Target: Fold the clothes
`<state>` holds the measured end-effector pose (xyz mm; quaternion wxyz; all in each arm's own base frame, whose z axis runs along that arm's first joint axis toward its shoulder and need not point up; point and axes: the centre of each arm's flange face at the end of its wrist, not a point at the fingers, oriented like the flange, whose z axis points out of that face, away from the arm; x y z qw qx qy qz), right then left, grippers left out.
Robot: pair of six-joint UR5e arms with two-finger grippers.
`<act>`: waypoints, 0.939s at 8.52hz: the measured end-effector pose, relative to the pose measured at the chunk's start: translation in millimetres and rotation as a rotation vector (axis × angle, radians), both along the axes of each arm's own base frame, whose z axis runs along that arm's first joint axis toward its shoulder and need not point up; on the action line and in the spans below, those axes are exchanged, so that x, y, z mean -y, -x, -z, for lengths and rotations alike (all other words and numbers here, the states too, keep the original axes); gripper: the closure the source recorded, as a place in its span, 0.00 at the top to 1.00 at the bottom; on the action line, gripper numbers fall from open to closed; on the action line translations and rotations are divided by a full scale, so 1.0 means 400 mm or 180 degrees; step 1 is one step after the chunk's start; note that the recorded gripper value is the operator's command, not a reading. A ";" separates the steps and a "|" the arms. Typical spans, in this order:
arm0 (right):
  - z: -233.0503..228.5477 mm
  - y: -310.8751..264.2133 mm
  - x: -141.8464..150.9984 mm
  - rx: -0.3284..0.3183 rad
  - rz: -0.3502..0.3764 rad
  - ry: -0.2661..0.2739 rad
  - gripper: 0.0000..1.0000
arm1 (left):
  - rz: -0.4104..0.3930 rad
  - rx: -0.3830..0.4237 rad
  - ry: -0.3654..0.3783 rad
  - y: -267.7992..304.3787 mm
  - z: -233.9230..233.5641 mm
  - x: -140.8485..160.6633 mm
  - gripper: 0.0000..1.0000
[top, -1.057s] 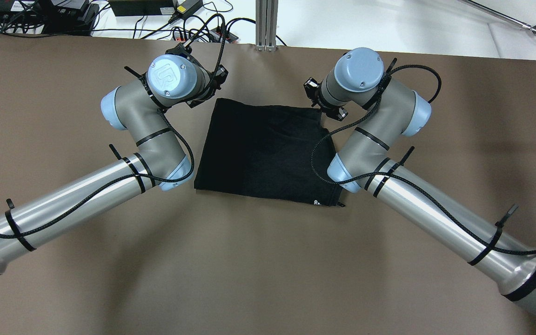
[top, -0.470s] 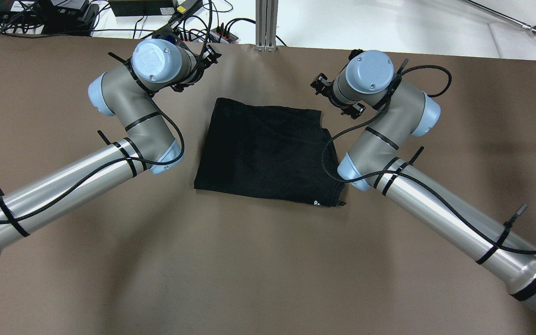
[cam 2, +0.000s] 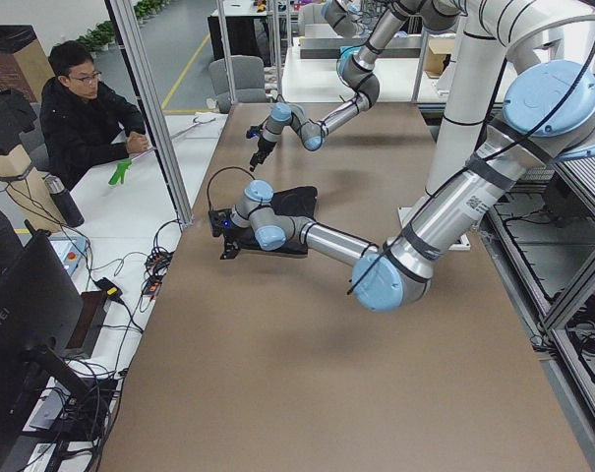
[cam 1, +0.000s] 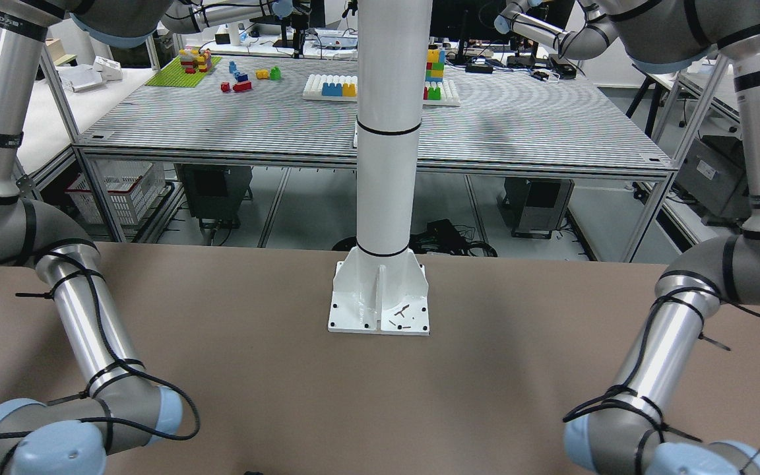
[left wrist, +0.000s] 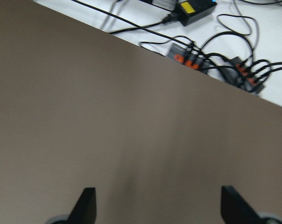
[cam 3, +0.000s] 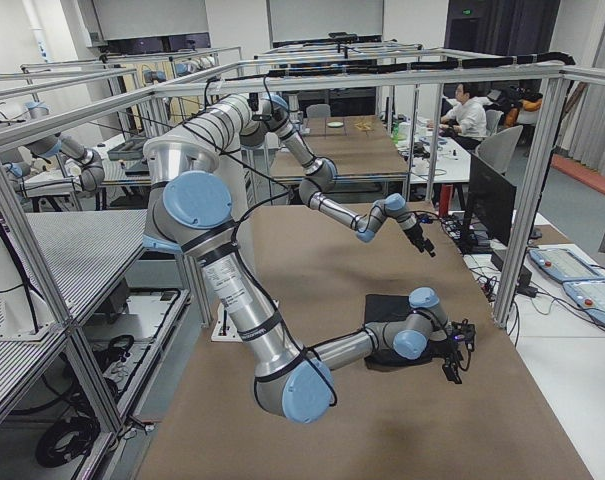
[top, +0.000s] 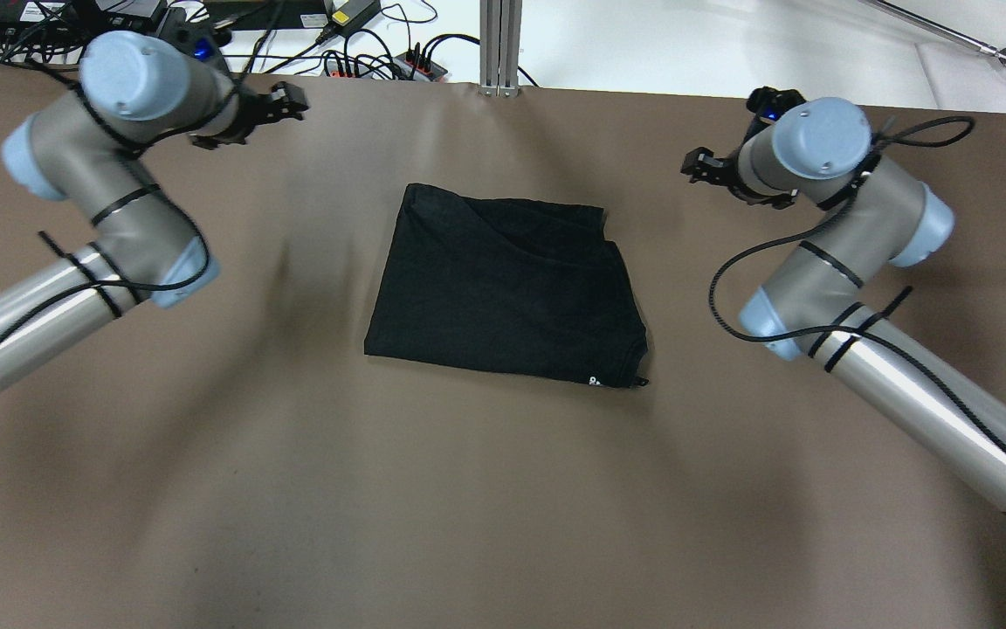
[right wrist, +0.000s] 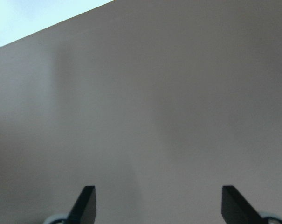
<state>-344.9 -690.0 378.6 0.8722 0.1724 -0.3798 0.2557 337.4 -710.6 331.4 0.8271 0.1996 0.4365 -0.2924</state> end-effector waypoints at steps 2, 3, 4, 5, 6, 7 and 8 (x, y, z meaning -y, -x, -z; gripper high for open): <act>-0.148 -0.211 -0.008 -0.0507 0.0277 -0.0293 0.95 | -0.0265 0.0605 -0.0254 0.262 -0.196 -0.125 0.94; -0.228 -0.326 -0.020 -0.0791 0.0445 -0.0430 0.95 | -0.0397 0.0927 -0.0350 0.394 -0.287 -0.205 0.94; -0.304 -0.439 -0.043 -0.1052 0.0609 -0.0589 0.95 | -0.0530 0.1210 -0.0399 0.509 -0.374 -0.292 0.94; -0.380 -0.550 -0.073 -0.1282 0.0735 -0.0720 0.95 | -0.0628 0.1441 -0.0417 0.606 -0.442 -0.360 0.94; -0.454 -0.655 -0.111 -0.1495 0.0847 -0.0822 0.95 | -0.0736 0.1682 -0.0444 0.699 -0.501 -0.410 0.94; -0.536 -0.762 -0.168 -0.1679 0.0943 -0.0907 0.95 | -0.0879 0.1959 -0.0493 0.801 -0.555 -0.448 0.94; -0.595 -0.855 -0.224 -0.1733 0.1029 -0.0972 0.95 | -0.1028 0.2136 -0.0526 0.896 -0.602 -0.475 0.94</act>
